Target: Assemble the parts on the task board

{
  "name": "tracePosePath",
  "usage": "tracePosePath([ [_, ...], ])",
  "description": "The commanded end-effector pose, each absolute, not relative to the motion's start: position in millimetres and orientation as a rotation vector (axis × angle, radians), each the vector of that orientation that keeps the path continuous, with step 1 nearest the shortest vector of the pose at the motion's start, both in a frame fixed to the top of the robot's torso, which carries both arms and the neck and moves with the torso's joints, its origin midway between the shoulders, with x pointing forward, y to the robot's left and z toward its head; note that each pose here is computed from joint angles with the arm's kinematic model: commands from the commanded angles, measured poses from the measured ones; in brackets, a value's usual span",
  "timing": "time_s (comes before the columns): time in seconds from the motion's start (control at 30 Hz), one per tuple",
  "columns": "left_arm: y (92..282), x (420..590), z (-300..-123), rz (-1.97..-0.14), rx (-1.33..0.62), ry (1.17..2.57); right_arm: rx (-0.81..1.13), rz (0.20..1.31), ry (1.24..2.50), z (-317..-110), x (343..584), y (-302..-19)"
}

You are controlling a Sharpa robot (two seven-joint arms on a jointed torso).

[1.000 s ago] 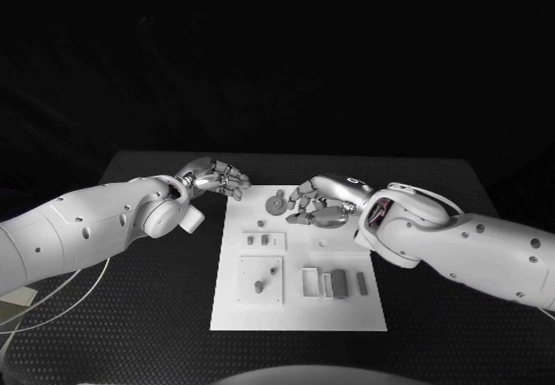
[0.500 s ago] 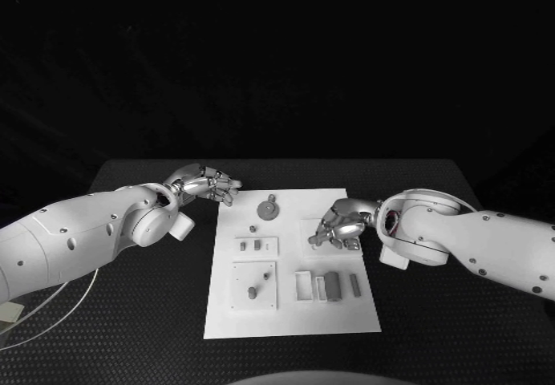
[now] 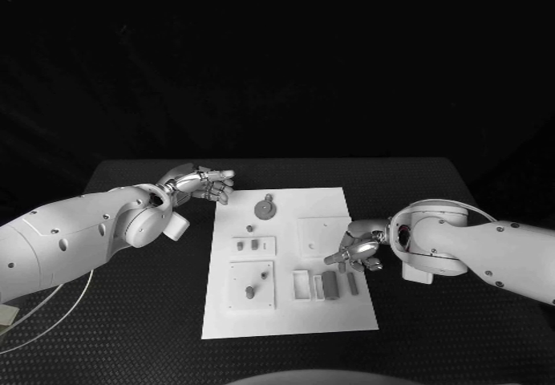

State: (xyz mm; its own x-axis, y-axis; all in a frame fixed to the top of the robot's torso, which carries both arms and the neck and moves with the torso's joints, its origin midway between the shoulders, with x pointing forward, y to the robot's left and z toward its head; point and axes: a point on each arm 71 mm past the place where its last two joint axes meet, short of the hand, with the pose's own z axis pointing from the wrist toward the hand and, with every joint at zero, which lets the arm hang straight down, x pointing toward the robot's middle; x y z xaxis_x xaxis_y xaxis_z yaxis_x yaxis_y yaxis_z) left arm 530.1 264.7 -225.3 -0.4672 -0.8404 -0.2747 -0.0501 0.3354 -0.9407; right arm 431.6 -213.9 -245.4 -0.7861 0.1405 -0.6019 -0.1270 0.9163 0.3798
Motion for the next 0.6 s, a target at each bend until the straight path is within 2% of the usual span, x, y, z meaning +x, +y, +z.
tracePosePath([
  [0.03,263.1,529.7,-223.6,-1.267,-0.808,1.77,-0.1,0.434,2.473,-250.4,427.0,-217.4],
  [0.3,263.9,529.9,-223.2,-1.275,-0.817,1.76,-0.086,0.395,2.493,-264.4,425.7,-221.3],
  [0.6,263.1,529.3,-223.4,-1.279,-0.817,1.767,-0.094,0.407,2.512,-284.9,422.8,-207.1],
])
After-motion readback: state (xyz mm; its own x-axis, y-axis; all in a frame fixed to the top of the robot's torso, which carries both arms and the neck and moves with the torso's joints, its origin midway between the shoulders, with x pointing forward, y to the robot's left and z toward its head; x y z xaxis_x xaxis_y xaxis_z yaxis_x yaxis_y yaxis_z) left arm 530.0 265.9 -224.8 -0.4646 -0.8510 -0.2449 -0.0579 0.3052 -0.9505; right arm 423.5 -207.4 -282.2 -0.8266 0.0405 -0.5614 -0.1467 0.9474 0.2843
